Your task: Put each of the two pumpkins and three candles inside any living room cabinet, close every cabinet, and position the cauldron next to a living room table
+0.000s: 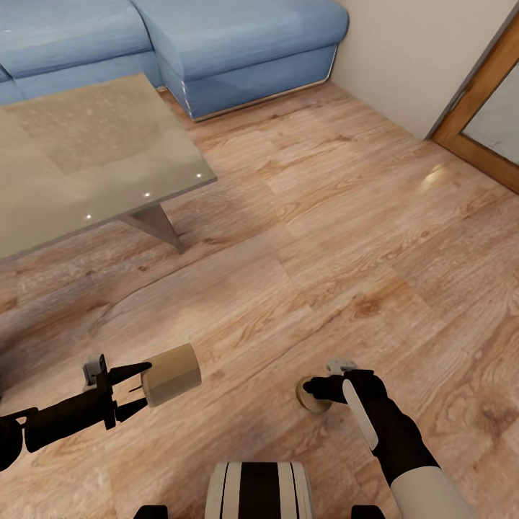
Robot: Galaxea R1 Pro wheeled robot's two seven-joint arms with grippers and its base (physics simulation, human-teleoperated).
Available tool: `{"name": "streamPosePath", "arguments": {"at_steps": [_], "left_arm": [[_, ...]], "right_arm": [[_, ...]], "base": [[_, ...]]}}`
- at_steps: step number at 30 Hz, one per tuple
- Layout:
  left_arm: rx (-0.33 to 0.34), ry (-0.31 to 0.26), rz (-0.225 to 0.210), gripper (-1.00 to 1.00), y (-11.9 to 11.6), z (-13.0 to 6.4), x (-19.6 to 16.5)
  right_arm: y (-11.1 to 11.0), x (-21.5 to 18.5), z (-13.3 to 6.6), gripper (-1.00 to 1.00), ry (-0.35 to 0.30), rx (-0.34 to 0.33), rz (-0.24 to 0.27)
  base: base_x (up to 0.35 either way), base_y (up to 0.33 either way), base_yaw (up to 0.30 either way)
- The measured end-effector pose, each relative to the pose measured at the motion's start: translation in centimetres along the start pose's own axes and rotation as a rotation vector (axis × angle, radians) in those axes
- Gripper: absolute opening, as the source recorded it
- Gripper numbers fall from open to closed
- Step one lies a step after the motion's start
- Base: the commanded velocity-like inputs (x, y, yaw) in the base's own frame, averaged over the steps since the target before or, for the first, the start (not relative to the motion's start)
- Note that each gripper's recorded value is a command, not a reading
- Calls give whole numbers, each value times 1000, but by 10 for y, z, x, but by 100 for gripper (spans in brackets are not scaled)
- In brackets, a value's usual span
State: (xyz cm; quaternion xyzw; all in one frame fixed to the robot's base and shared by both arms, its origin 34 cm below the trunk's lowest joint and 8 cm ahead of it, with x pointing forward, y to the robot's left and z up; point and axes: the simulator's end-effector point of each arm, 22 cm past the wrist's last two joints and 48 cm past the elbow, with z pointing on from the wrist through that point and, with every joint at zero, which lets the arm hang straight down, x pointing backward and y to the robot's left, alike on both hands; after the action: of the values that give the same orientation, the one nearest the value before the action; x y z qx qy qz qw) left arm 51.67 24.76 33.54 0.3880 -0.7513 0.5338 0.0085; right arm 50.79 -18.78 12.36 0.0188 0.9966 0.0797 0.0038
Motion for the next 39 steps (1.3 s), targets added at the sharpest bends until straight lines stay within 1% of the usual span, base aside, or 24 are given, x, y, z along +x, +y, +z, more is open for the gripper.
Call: {"name": "streamPosePath", "arguments": {"at_steps": [39], "left_arm": [[2, 1, -1, -100, 0, 0, 0]], "right_arm": [[4, 2, 1, 100, 4, -22, 5]], "base": [[0, 0, 0]]}}
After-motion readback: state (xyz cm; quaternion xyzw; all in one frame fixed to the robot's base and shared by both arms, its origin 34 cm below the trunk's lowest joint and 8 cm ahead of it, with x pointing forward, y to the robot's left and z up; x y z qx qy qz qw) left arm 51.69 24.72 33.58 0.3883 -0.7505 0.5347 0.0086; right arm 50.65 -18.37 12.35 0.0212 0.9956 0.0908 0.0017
